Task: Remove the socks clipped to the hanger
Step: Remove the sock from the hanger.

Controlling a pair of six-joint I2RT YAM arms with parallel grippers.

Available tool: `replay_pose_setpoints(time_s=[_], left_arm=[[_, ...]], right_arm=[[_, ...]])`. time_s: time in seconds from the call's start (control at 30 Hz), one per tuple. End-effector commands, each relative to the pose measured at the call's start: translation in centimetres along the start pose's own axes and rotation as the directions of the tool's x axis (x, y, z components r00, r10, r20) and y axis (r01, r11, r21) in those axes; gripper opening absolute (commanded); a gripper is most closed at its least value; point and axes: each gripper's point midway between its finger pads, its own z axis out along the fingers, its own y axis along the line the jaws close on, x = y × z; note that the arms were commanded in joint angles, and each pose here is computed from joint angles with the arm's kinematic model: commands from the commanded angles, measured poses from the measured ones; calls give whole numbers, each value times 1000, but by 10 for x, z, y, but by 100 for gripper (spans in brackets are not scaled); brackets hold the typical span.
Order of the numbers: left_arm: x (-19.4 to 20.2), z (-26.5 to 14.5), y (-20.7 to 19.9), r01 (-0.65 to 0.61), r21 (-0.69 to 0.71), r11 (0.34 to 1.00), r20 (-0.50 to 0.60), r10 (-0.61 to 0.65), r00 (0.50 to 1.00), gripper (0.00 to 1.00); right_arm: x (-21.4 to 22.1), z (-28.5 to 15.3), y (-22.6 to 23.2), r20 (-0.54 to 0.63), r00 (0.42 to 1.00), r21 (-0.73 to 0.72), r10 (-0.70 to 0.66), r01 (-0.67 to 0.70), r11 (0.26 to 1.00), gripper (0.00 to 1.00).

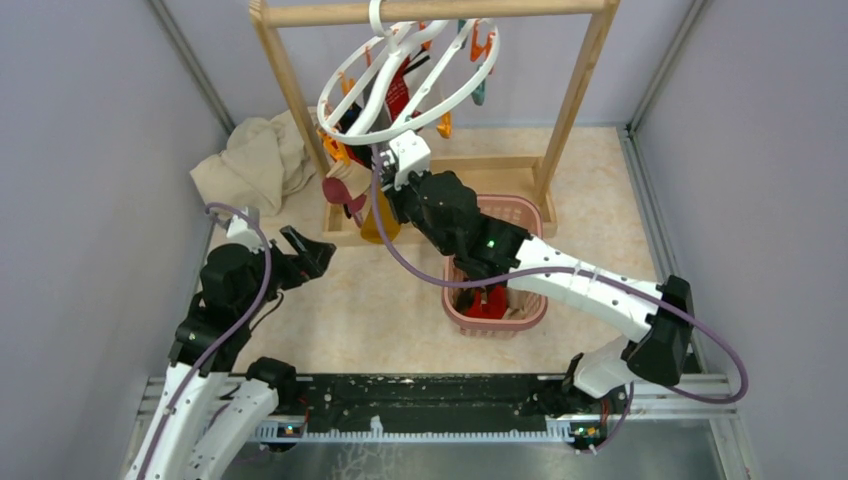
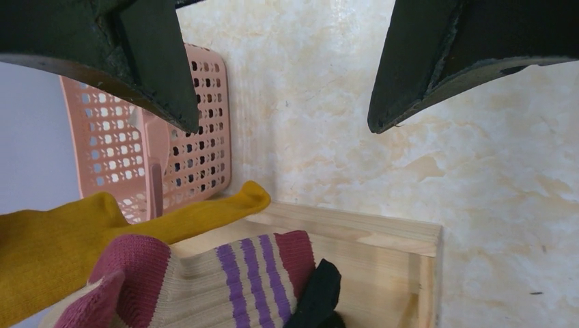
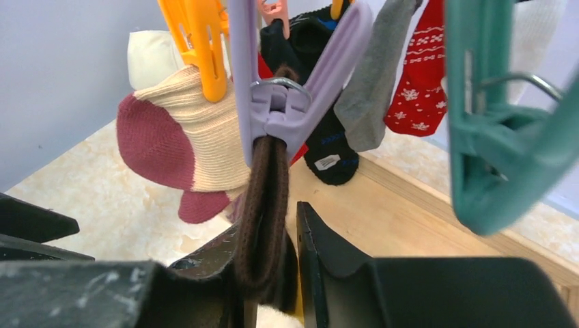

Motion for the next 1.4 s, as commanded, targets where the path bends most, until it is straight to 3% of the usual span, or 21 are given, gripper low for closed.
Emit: replay_pose_setpoints(time_s=[0.0,0.07,0.13,0.23,0.67,1.03,1.23,1.37], left_arm=[[8,2,-18,13,101,995,-43,-9,999,99],[12,2,-20,20,120,993,-51,-14,999,99],[12,3,-24,22,147,989,-49,-15,999,99],[15,3,-34,27,207,978,-62,-15,998,99],[23,1,-68,-35,433,901,-52,64,997,99],[30,-2,-87,-101,530,842,-50,150,987,99],[37,-20,-106,-88,652,753,-53,160,986,99],[42,-19,-105,-103,660,744,-51,181,982,99]], right_arm=[[-35,-20,-23,103,994,47,41,-46,998,22],[-33,-24,-33,102,994,66,44,-51,996,18],[-32,-28,-41,102,993,78,55,-63,995,6],[-31,-33,-52,103,993,95,62,-72,993,0],[-28,-39,-70,79,992,81,99,-106,991,0],[-36,-39,-27,13,996,-156,83,-80,984,0],[-39,-51,-9,-20,997,-266,80,-83,960,0],[-42,-57,0,-32,995,-323,91,-96,942,0]])
